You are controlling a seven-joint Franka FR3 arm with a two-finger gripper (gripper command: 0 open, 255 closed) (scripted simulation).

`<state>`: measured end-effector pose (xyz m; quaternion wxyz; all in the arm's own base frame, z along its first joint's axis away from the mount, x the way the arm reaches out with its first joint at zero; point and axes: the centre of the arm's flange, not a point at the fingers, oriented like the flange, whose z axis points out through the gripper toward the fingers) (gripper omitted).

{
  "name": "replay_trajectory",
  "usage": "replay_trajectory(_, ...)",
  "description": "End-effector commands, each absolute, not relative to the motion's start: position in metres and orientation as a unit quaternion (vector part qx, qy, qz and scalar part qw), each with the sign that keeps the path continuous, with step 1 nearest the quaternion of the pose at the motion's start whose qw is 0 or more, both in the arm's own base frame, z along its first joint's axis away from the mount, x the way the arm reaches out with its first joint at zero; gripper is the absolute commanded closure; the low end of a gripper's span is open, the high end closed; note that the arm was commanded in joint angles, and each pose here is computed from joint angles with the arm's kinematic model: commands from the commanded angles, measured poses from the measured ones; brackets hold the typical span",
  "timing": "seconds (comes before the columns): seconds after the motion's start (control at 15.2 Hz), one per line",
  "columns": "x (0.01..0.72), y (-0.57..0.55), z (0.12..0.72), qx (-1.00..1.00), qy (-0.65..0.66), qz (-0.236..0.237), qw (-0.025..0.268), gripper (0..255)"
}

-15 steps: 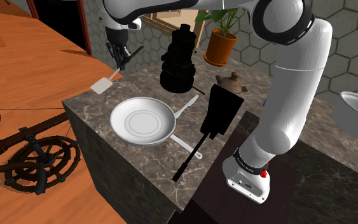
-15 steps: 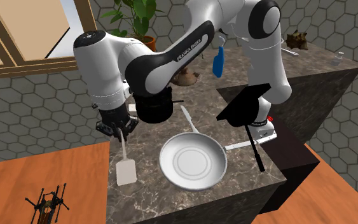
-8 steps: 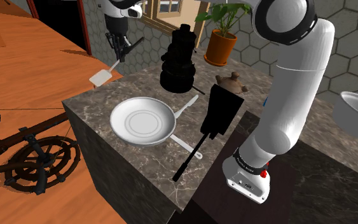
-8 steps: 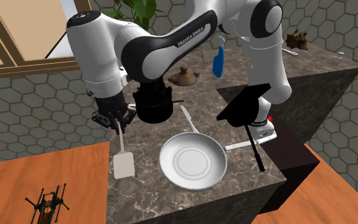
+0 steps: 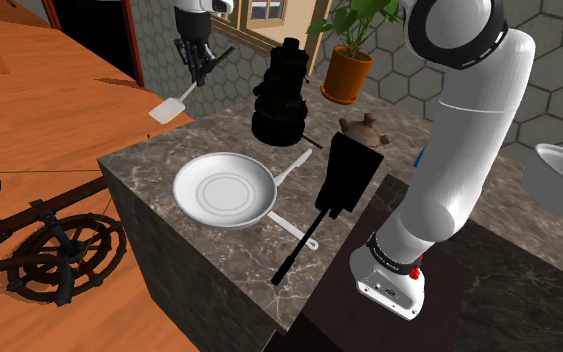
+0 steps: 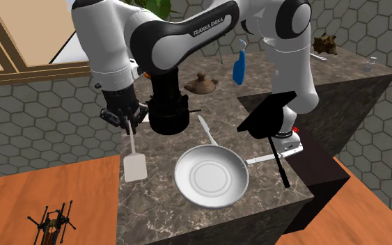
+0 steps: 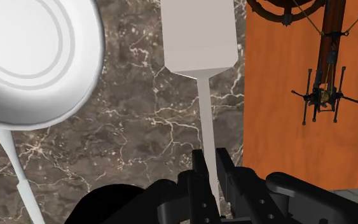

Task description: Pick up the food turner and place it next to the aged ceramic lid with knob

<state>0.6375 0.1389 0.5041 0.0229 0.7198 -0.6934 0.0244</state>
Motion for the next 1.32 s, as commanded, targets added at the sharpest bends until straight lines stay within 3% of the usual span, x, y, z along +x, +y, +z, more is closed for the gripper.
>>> replay_trajectory(0.0,0.631,0.113,0.505,0.72,-0.693,0.024,0.023,255)
replay_trajectory(1.25,0.592,-0.135,0.505,0.72,-0.693,0.024,0.023,255)
